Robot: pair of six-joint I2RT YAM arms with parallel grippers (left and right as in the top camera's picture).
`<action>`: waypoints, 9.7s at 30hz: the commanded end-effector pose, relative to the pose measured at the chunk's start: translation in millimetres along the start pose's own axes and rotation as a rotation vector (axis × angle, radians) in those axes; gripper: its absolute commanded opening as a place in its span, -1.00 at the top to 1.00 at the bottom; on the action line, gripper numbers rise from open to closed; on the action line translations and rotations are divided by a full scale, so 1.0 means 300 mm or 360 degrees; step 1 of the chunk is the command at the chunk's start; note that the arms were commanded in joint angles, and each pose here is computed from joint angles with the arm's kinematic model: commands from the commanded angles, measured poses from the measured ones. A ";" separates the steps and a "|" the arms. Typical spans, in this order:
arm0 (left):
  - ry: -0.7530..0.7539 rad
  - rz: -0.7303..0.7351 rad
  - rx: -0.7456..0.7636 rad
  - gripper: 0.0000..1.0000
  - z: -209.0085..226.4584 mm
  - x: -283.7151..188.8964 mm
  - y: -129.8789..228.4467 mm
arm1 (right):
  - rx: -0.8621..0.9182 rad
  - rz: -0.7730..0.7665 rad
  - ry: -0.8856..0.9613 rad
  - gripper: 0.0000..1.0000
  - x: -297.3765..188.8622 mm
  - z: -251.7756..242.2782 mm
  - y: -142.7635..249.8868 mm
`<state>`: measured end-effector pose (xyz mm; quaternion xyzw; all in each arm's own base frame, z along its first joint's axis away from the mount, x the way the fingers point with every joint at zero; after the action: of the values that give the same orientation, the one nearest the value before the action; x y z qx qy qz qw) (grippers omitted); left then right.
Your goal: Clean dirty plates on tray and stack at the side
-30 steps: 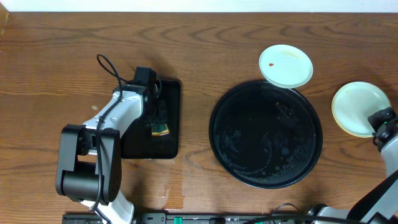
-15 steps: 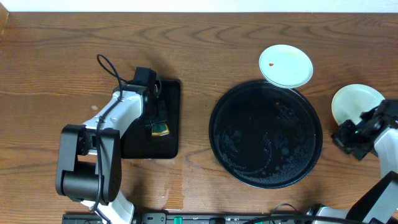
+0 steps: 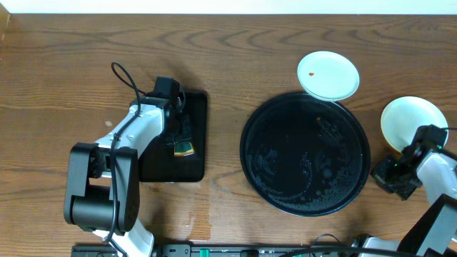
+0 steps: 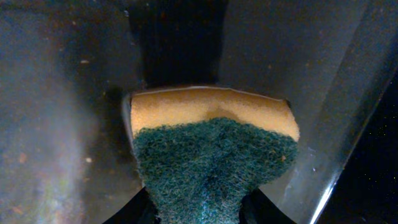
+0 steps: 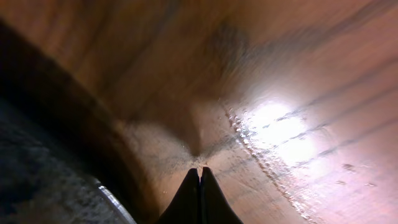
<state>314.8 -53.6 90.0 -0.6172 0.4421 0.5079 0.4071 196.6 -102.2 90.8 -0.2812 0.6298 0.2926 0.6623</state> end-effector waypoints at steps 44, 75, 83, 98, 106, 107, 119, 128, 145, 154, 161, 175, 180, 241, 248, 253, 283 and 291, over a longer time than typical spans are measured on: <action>-0.0027 0.0020 -0.0006 0.30 0.014 0.004 0.012 | -0.0637 -0.0550 -0.0881 0.03 -0.326 0.496 -0.205; -0.0027 0.0021 -0.0006 0.29 0.014 0.004 0.012 | -0.0298 -0.0111 -0.0872 -0.08 0.047 0.685 -0.430; -0.0027 0.0020 -0.0006 0.29 0.014 0.004 0.012 | -0.0326 -0.0160 -0.0882 0.28 0.046 0.714 -0.430; -0.0027 0.0021 -0.0006 0.29 0.014 0.004 0.012 | -0.0331 -0.0162 -0.0851 0.94 0.051 0.749 -0.405; -0.0027 0.0021 -0.0006 0.29 0.014 0.004 0.012 | -0.0364 -0.0135 -0.0857 0.98 0.052 0.749 -0.394; -0.0027 0.0021 -0.0006 0.29 0.014 0.004 0.012 | -0.0400 -0.0125 -0.0868 0.98 0.052 0.751 -0.389; -0.0027 0.0021 -0.0006 0.29 0.014 0.004 0.012 | -0.0807 -0.0223 -0.0895 0.98 -0.100 0.746 -0.332; -0.0027 0.0020 -0.0006 0.28 0.014 0.004 0.012 | -0.1136 -0.0153 -0.0656 0.98 -0.167 0.768 -0.175; -0.0044 0.0060 -0.0011 0.17 0.021 0.009 0.028 | -0.1332 0.0089 -0.0189 0.98 0.017 0.724 0.059; -0.0031 0.0031 -0.0008 0.85 0.020 0.017 0.023 | -0.1329 0.0090 -0.0089 0.98 0.050 0.690 0.070; -0.0024 0.0015 -0.0006 0.03 0.019 0.021 0.020 | -0.1329 0.0080 -0.0096 0.98 0.050 0.693 0.068; 0.0032 -0.0114 0.0041 0.85 -0.006 -0.033 -0.021 | -0.1329 0.0081 -0.0096 0.98 0.050 0.693 0.068; 0.0069 -0.0207 0.0081 0.86 -0.016 -0.097 -0.026 | -0.1329 0.0082 -0.0095 0.98 0.050 0.692 0.068; 0.0171 -0.1446 0.0143 0.86 -0.045 -0.638 -0.090 | -0.1330 0.0078 -0.0097 0.98 0.050 0.693 0.067; 0.0171 -0.1446 0.0143 0.85 -0.045 -0.638 -0.090 | -0.1330 0.0077 -0.0097 0.98 0.050 0.694 0.067; 0.0171 -0.1443 0.0143 0.85 -0.045 -0.637 -0.089 | -0.1330 0.0077 -0.0097 0.98 0.050 0.694 0.067; 0.0514 -0.0334 -0.0152 0.85 -0.096 -0.250 -0.029 | -0.1330 0.0075 -0.0098 0.98 0.050 0.694 0.066; 0.0530 -0.0314 -0.0248 0.85 -0.101 -0.250 -0.027 | -0.1330 0.0078 -0.0098 0.98 0.050 0.694 0.067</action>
<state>322.2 -68.2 165.6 -0.7545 0.4013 0.3891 0.3439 327.5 68.7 92.7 -0.4823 0.4248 0.5554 0.5277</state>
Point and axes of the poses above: each gripper's point midway between its finger pads, its own x axis out along the fingers, its own z axis along the line the jaws close on, y = z × x, the point moved 9 cm from there along -x, back along the fingers, and after that the axes turned 5 degrees about -x, right-handed, at the moved point
